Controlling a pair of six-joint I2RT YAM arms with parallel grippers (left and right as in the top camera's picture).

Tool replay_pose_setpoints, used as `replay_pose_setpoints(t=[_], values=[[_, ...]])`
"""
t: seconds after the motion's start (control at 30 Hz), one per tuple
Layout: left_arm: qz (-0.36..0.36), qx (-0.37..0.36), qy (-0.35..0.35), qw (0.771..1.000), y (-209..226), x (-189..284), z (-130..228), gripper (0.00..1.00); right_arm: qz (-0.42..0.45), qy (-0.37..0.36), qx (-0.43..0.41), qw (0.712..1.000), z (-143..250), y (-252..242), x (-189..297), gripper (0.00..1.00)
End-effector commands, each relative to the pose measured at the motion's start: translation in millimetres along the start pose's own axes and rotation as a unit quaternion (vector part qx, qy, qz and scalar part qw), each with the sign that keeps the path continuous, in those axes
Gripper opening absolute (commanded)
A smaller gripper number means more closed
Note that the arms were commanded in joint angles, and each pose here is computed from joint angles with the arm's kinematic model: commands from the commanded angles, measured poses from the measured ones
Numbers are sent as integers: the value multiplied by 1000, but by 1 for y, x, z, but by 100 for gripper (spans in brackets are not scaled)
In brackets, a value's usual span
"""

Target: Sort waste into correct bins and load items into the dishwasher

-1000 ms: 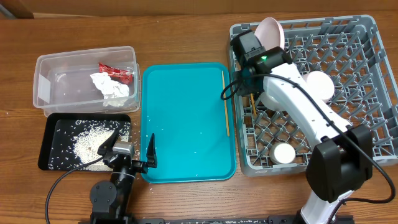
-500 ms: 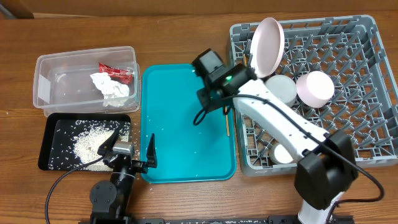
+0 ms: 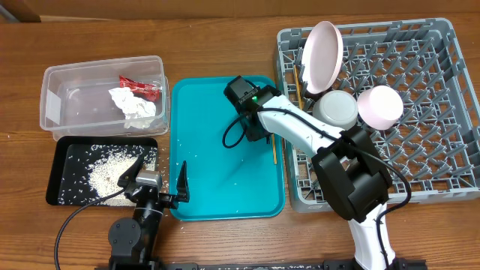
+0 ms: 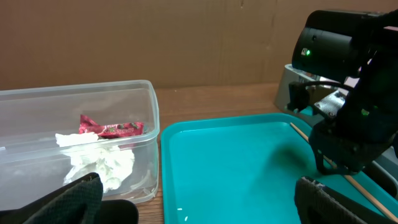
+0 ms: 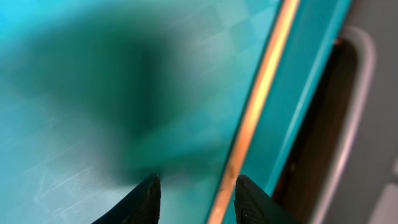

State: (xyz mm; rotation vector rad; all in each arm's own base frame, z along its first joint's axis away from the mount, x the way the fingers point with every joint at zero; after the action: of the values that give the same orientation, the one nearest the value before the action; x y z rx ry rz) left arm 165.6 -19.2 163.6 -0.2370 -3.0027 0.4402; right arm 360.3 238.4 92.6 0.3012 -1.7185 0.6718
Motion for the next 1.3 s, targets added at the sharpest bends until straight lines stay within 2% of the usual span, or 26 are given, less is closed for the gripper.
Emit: replay_pose_setpoints(t=[0.0,0.17,0.33,0.53,0.63,0.87,1.07,1.17,1.27], values=[[0,7,-1,1000,1,0,0,100,11,-5,-32,999,-2,-15,1,41],[0,7,-1,1000,1,0,0,100,-53,8,-52,997,0,-20,-9,39],[0,7,-1,1000,1,0,0,100,-90,43,-53,994,8,-14,-27,25],[0,7,-1,1000,1,0,0,100,-91,73,-30,993,17,1,-31,20],[0,7,-1,1000,1,0,0,100,-77,67,-14,995,15,9,-27,20],[0,7,-1,1000,1,0,0,100,23,53,5,998,10,1,-10,20],[0,7,-1,1000,1,0,0,100,99,40,-22,994,6,-16,-6,25],[0,7,-1,1000,1,0,0,100,102,42,-28,993,6,-22,-8,31],[0,7,-1,1000,1,0,0,100,60,47,-30,997,7,-17,-11,33]])
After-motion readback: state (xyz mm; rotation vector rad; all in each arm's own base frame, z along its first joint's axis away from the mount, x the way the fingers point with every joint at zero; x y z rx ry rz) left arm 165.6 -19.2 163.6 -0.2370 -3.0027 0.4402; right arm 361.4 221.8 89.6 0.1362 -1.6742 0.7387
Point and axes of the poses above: each gripper's point midway between its finger pads, its own x axis back along the fingers, its own y axis along the line the jaws close on, z = x × y, the point moved 8 cm from there along x, back along the fingers, and after that the axes turned 15 degrees about x, right-handed, at the moved point
